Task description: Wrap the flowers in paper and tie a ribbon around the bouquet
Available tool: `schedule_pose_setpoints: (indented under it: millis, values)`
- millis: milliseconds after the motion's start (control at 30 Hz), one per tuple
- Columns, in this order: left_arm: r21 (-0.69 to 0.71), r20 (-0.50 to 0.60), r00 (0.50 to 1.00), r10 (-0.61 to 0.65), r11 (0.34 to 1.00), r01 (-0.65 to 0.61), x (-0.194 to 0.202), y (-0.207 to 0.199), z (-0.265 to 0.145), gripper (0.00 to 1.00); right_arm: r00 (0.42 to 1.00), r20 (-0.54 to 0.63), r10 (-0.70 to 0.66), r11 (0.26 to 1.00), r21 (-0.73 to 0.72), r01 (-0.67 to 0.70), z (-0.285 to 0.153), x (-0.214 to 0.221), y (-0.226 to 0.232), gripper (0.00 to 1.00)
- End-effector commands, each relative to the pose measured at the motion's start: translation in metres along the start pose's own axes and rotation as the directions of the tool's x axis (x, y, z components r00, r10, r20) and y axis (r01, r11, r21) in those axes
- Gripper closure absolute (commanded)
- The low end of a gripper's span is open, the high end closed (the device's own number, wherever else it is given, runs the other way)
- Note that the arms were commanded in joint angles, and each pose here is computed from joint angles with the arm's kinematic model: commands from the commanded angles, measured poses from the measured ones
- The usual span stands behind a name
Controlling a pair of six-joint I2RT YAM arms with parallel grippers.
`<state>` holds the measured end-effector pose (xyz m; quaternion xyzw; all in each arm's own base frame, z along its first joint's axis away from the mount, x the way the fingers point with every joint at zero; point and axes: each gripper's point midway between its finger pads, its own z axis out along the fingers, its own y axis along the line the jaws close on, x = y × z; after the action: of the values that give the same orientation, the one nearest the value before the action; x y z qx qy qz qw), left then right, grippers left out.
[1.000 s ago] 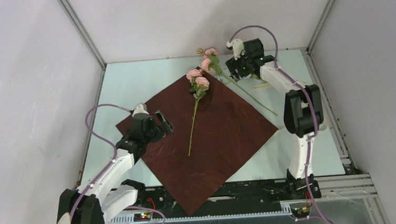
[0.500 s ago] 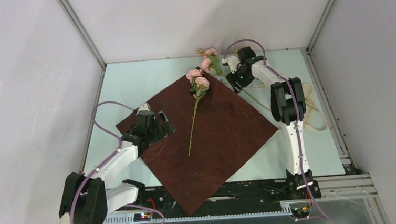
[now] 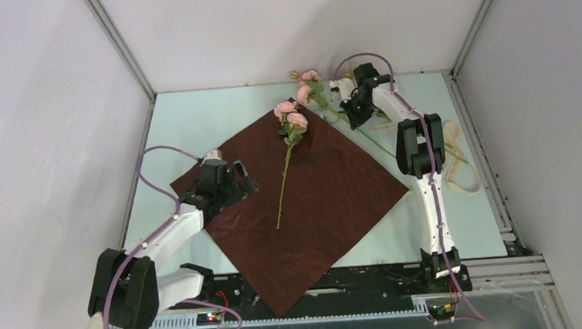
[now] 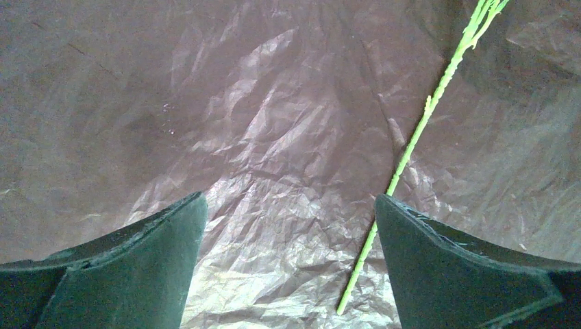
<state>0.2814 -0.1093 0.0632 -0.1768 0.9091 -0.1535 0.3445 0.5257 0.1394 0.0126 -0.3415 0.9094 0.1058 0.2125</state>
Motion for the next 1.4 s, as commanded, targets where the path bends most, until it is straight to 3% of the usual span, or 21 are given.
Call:
schedule_pose_setpoints:
  millis: [0,133,200,233,267,333,533,600,633,700,733,767,800,833,900,1033,1167,1367]
  values:
    - [0.021,0.05,0.999,0.012,1.0,-0.013,-0.017,-0.009,-0.005,0.0,0.999,-0.025,0.029,0.998,0.055,-0.027,-0.011,0.003,-0.002,1.0]
    - [0.027,0.059,0.998,0.019,0.999,-0.021,-0.02,-0.011,-0.007,0.0,0.996,0.087,0.01,0.965,0.262,-0.033,-0.064,-0.024,-0.019,1.0]
    - [0.031,0.071,0.997,0.02,0.999,-0.022,-0.023,-0.012,-0.009,0.0,0.977,0.21,-0.015,0.928,0.367,-0.064,-0.123,-0.048,-0.022,1.0]
    - [0.032,0.073,0.997,0.019,0.999,-0.021,-0.023,-0.012,-0.009,0.0,0.977,0.212,-0.005,0.909,0.408,-0.084,-0.131,-0.04,-0.024,1.0]
    - [0.039,0.08,0.997,0.019,0.999,-0.022,-0.025,-0.014,-0.011,0.0,0.946,0.323,-0.033,0.883,0.452,-0.123,-0.171,-0.062,-0.023,1.0]
    - [0.05,0.089,0.996,0.02,0.998,-0.024,-0.028,-0.017,-0.014,0.0,0.905,0.42,-0.063,0.856,0.49,-0.168,-0.214,-0.071,-0.017,1.0]
    - [0.073,0.114,0.993,0.017,0.997,-0.026,-0.034,-0.022,-0.022,0.0,0.737,0.666,-0.117,0.817,0.487,-0.31,-0.318,-0.091,0.015,1.0]
    - [0.083,0.121,0.993,0.011,0.996,-0.022,-0.035,-0.023,-0.025,0.0,0.678,0.733,-0.06,0.841,0.403,-0.361,-0.339,-0.098,0.032,1.0]
    - [0.09,0.126,0.992,0.008,0.996,-0.019,-0.036,-0.024,-0.027,0.0,0.638,0.769,0.034,0.856,0.307,-0.416,-0.345,-0.098,0.046,1.0]
    - [0.099,0.137,0.991,-0.002,0.995,-0.011,-0.037,-0.025,-0.029,0.0,0.562,0.795,0.229,0.876,0.084,-0.476,-0.345,-0.102,0.08,1.0]
    - [0.102,0.142,0.99,-0.007,0.995,-0.008,-0.038,-0.026,-0.03,0.0,0.562,0.769,0.304,0.885,-0.01,-0.465,-0.331,-0.101,0.103,1.0]
    - [0.104,0.146,0.989,-0.014,0.995,-0.002,-0.039,-0.026,-0.031,0.0,0.494,0.76,0.423,0.85,-0.143,-0.507,-0.332,-0.104,0.12,1.0]
    - [0.105,0.15,0.989,-0.017,0.994,0.001,-0.04,-0.027,-0.032,0.0,0.519,0.702,0.488,0.839,-0.214,-0.5,-0.305,-0.098,0.146,1.0]
    - [0.108,0.153,0.988,-0.022,0.994,0.005,-0.042,-0.027,-0.032,0.0,0.467,0.682,0.563,0.798,-0.302,-0.521,-0.303,-0.104,0.16,1.0]
    - [0.114,0.152,0.988,-0.025,0.994,0.008,-0.042,-0.029,-0.033,0.0,0.47,0.607,0.64,0.756,-0.39,-0.526,-0.27,-0.105,0.199,1.0]
    - [0.12,0.145,0.989,-0.022,0.993,0.004,-0.04,-0.03,-0.032,0.0,0.432,0.493,0.755,0.652,-0.493,-0.576,-0.207,-0.113,0.259,1.0]
    - [0.114,0.147,0.989,-0.024,0.993,0.007,-0.039,-0.027,-0.031,0.0,0.425,0.43,0.797,0.604,-0.563,-0.564,-0.159,-0.13,0.315,1.0]
    - [0.105,0.155,0.988,-0.016,0.995,0.0,-0.038,-0.021,-0.021,0.0,0.387,0.345,0.855,0.517,-0.511,-0.687,-0.077,-0.111,0.329,1.0]
